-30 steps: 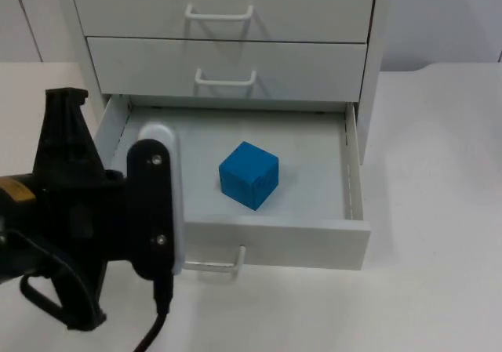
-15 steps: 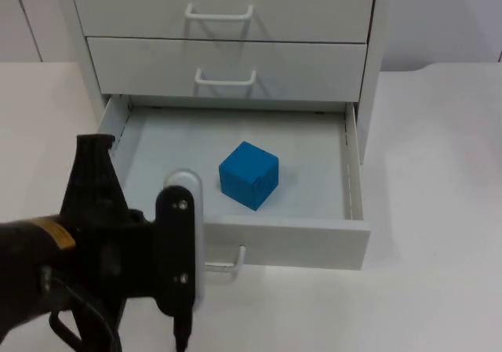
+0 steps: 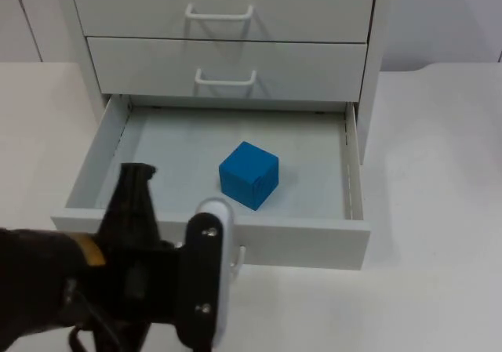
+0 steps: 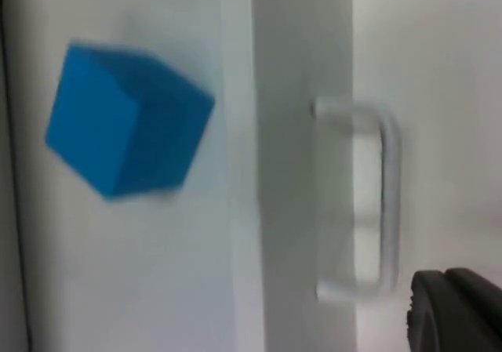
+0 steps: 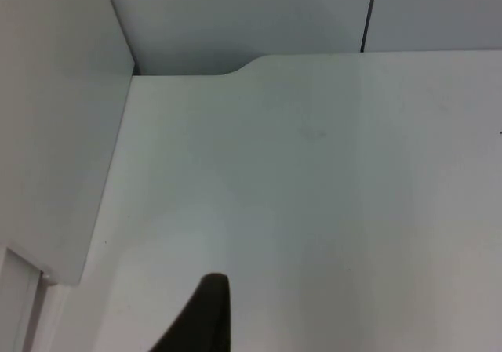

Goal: Open the drawer with the left hand, place the block into the drawer with the right hand, then close the drawer with the left hand.

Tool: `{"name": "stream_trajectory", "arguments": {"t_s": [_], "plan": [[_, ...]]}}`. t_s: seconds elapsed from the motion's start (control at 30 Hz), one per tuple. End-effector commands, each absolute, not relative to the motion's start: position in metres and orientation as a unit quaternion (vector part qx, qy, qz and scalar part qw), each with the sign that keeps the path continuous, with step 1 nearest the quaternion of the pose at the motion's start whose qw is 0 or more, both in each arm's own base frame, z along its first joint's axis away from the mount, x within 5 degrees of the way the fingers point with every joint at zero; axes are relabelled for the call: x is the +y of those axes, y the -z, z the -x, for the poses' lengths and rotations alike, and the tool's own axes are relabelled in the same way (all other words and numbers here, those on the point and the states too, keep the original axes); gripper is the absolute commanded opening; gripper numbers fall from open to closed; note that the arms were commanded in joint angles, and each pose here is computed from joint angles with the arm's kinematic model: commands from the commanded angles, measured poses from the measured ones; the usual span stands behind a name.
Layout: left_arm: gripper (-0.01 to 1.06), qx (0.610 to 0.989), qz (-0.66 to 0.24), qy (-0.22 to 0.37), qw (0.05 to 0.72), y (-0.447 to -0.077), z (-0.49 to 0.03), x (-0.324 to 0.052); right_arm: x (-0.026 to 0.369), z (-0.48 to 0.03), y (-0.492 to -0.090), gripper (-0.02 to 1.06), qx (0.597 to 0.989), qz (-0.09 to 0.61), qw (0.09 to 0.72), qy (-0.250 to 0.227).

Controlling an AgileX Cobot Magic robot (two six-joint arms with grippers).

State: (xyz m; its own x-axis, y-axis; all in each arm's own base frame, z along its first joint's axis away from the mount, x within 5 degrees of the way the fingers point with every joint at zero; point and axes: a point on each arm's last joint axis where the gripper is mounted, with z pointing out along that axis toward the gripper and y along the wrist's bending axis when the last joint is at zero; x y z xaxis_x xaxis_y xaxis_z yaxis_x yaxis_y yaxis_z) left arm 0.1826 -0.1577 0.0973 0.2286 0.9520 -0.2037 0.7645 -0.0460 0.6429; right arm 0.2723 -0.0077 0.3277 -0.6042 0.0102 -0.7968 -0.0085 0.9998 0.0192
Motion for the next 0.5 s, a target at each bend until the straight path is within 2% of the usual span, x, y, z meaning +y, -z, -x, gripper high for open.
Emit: {"name": "stream_trajectory", "arguments": {"t_s": [0.0, 0.17, 0.47], "plan": [[0.0, 0.596, -0.72, -0.131, 0.329, -0.095, -0.183, -0.164, -0.008, -0.272, -0.328, 1.05, 0.894, 0.003, 0.448, -0.008], [0.0, 0.597, -0.73, -0.129, 0.307, -0.081, -0.184, -0.167, -0.008, -0.272, -0.328, 1.05, 0.894, 0.003, 0.448, -0.008], [0.0, 0.597, -0.729, -0.133, 0.309, -0.074, -0.194, -0.176, -0.008, -0.272, -0.328, 1.05, 0.894, 0.003, 0.448, -0.008]]}}
